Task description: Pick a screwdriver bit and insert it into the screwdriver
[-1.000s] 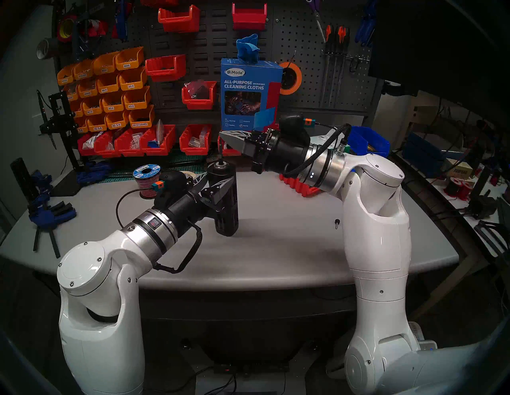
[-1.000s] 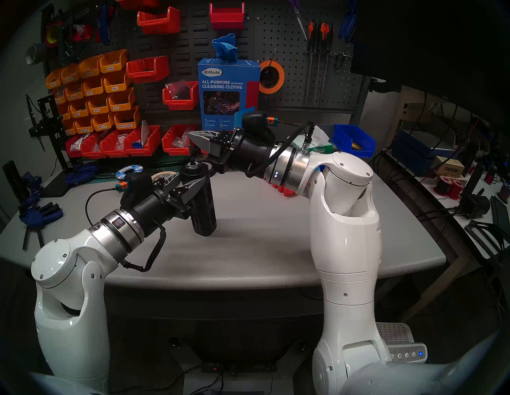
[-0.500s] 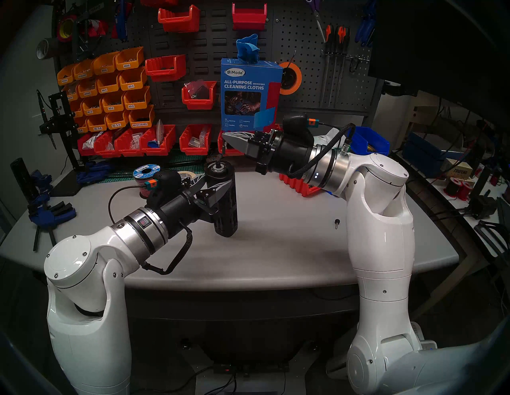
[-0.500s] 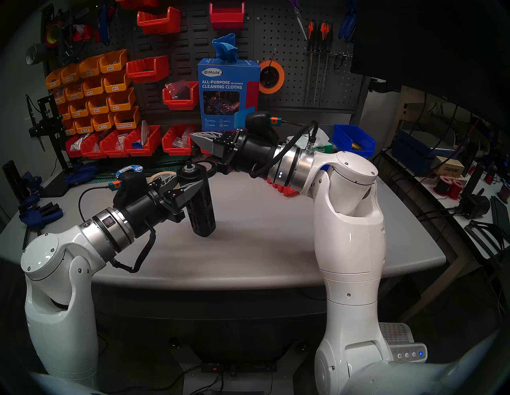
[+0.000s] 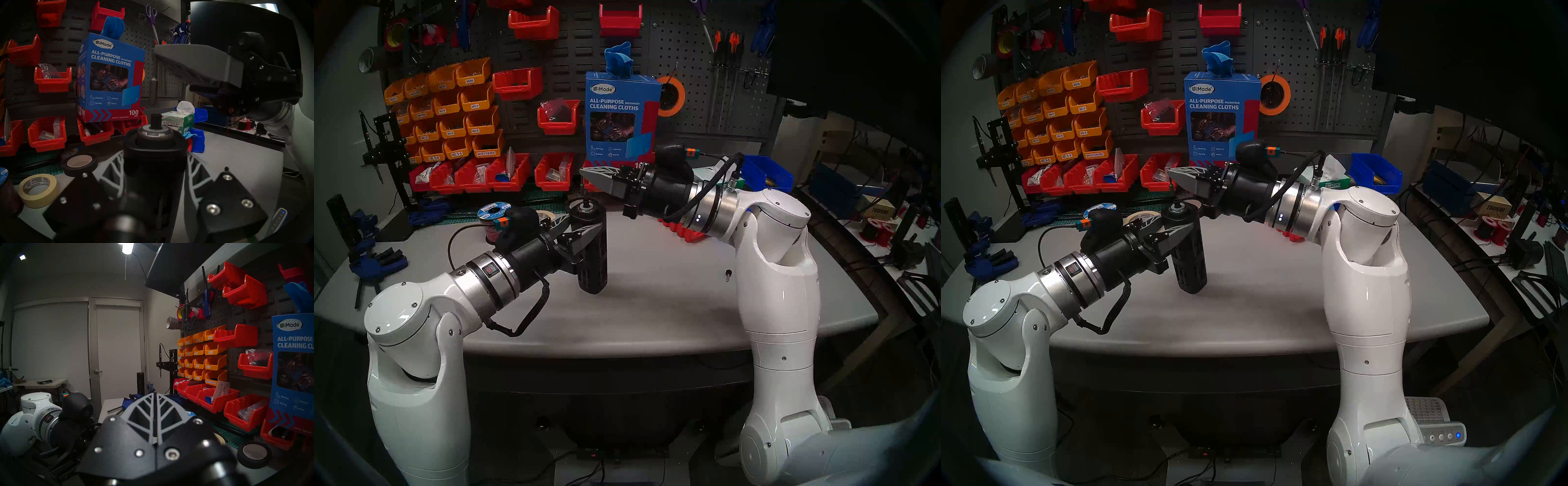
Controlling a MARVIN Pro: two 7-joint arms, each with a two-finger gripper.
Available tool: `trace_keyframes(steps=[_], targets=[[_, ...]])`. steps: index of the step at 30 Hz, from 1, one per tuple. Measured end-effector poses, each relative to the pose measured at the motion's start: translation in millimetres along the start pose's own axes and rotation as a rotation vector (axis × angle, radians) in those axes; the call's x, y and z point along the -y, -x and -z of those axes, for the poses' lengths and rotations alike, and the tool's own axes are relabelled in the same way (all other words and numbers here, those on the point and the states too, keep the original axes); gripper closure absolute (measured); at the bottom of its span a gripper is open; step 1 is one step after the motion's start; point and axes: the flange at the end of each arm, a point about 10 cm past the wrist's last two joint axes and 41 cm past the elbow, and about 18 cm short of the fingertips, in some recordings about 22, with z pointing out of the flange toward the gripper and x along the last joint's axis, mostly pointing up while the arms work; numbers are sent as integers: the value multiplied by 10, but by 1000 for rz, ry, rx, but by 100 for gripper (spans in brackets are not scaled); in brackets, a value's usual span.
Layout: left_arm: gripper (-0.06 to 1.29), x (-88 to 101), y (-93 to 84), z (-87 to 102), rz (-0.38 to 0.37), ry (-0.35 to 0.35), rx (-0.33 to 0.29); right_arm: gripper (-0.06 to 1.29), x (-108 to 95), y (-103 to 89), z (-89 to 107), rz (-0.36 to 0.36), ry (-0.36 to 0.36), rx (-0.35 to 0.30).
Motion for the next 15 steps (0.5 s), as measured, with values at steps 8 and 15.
trace_keyframes(steps=[8,15], targets=[[79,4,-17,-30,-4,-12,10,127,1,-25,18,10,7,-4],[79,6,-26,-33,-7,-14,17,127,2,-69,57,23,24,-10]])
